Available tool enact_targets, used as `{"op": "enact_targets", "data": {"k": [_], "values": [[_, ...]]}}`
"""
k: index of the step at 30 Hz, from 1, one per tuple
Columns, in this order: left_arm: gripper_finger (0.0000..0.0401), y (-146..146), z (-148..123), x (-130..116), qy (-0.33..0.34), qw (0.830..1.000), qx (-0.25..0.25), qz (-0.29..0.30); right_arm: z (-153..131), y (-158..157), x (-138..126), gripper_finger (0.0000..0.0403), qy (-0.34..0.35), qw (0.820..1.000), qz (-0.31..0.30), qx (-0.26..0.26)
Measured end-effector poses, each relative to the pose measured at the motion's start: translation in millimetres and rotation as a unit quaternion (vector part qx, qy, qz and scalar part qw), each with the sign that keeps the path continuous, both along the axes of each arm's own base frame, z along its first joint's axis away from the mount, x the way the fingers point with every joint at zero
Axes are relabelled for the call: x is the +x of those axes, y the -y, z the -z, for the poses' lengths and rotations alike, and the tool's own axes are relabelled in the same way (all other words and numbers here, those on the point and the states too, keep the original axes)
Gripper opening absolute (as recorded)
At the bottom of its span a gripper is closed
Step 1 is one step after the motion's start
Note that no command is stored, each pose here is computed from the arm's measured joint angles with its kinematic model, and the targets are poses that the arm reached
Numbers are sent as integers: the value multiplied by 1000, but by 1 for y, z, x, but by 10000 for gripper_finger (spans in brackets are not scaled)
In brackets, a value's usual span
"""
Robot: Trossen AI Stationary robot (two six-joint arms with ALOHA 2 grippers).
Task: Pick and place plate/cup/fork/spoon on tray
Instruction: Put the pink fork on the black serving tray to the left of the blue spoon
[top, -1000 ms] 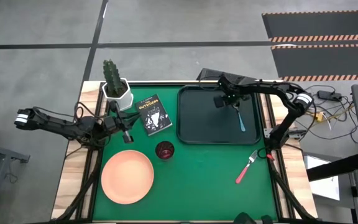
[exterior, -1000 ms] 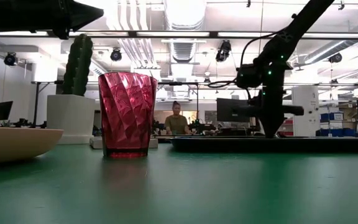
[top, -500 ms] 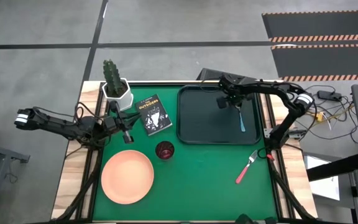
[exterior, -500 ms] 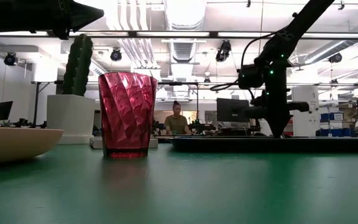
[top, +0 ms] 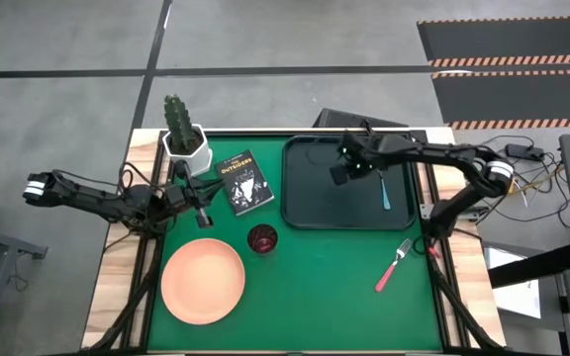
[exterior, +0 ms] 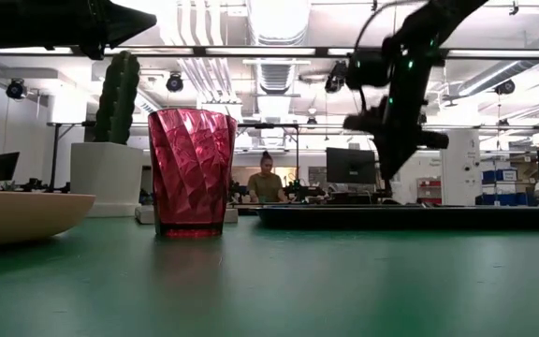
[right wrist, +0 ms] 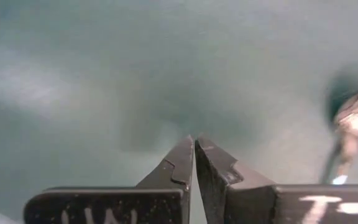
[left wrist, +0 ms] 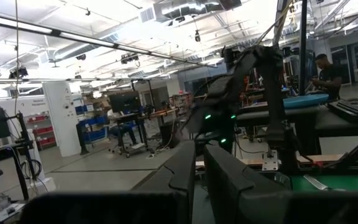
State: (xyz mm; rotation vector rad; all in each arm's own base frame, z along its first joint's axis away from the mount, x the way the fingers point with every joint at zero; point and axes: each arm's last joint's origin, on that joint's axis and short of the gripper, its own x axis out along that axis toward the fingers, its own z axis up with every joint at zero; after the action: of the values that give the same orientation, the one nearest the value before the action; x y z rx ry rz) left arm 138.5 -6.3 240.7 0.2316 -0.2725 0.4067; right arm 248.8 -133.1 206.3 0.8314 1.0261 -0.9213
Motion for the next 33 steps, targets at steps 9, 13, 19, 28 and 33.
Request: {"op": "enact_targets", "data": {"k": [9,13,19,28,33], "values": [[17,0,1,0,-3,1000,1,0,-11,-91,26,9,55,995,-53,71],[17,0,1,0,-3,1000,0,0,-6,-135,30,9,51,987,-60,143],[17,0,2,1,-12,1000,2,0,7,-191,21,9,9,975,-10,222],[17,0,3,1,-15,1000,2,0,27,-233,-26,9,-109,962,108,225],[17,0,3,1,-14,1000,2,0,32,-232,-53,9,-140,952,159,220]]}}
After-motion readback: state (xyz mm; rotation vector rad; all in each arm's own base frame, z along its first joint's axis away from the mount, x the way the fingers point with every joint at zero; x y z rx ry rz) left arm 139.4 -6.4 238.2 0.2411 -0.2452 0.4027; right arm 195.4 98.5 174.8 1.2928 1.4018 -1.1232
